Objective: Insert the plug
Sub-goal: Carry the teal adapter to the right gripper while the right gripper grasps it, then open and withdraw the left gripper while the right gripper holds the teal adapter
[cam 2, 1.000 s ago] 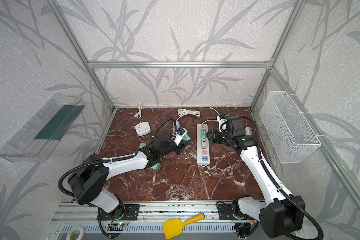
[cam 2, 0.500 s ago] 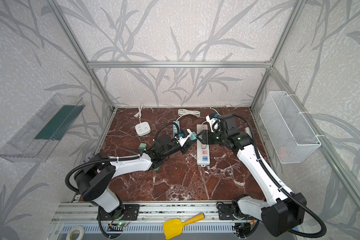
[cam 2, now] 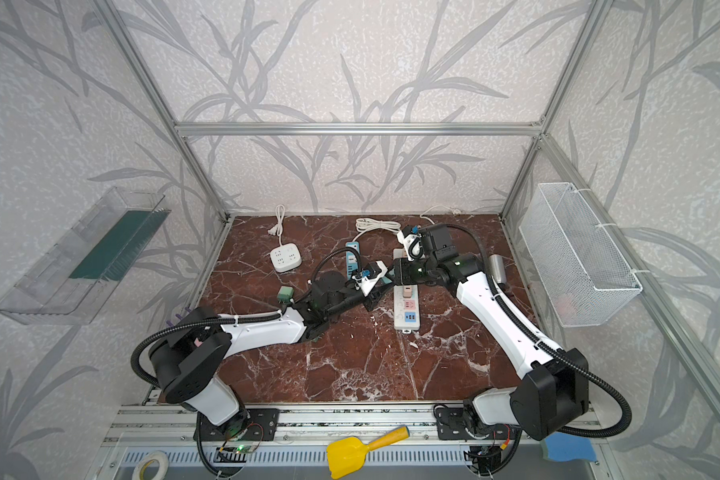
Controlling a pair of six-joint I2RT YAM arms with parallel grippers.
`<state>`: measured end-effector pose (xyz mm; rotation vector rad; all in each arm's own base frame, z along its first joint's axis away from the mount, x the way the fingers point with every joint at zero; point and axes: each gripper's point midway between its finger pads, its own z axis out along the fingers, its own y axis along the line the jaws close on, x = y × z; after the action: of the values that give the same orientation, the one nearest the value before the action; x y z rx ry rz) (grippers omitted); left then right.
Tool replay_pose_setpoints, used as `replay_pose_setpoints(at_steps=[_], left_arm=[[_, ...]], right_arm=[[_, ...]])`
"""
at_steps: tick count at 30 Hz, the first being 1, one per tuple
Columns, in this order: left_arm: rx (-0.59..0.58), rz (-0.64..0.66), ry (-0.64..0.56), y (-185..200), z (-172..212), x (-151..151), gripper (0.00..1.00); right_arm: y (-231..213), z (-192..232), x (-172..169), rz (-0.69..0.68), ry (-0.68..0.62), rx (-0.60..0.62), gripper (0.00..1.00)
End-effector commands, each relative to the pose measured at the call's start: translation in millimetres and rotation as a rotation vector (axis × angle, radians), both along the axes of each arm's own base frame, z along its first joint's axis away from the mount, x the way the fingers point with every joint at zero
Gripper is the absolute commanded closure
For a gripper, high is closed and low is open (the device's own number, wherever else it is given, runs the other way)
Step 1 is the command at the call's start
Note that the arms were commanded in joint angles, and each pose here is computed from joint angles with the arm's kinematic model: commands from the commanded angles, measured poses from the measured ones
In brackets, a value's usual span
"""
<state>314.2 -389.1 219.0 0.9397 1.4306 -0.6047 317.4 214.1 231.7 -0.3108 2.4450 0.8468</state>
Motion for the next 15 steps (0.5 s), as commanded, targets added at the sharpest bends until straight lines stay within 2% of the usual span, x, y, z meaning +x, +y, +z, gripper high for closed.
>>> replay_pose_setpoints(at_steps=[1, 3, 5, 6, 9, 10, 12, 15], left_arm=[[-0.032, -0.005, -0.064, 1, 21, -4, 0.79], [-0.033, -0.008, -0.062, 1, 20, -4, 0.78], [-0.032, -0.007, -0.062, 0, 20, -4, 0.77], [-0.034, -0.005, -0.060, 0, 20, -3, 0.73], [-0.049, 0.009, -0.053, 3, 24, -2, 0.49], [-0.060, 0.022, -0.047, 4, 27, -1, 0.44], [-0.083, 0.053, -0.028, 11, 30, 0, 0.40], [-0.134, 0.116, 0.025, 24, 33, 2, 0.36]], right_arm=[[4, 3, -2, 0.025, 0.004, 0.014, 0.67], [7, 2, -5, 0.041, 0.015, 0.024, 0.68], [8, 2, -7, 0.053, 0.019, 0.031, 0.73], [9, 3, -7, 0.056, 0.021, 0.033, 0.79], [7, 3, -10, 0.051, 0.024, 0.036, 0.93], [6, 2, -10, 0.040, 0.021, 0.035, 0.95], [1, 6, -8, 0.009, -0.004, 0.024, 1.00], [-7, 16, -3, -0.036, -0.061, 0.005, 1.00]])
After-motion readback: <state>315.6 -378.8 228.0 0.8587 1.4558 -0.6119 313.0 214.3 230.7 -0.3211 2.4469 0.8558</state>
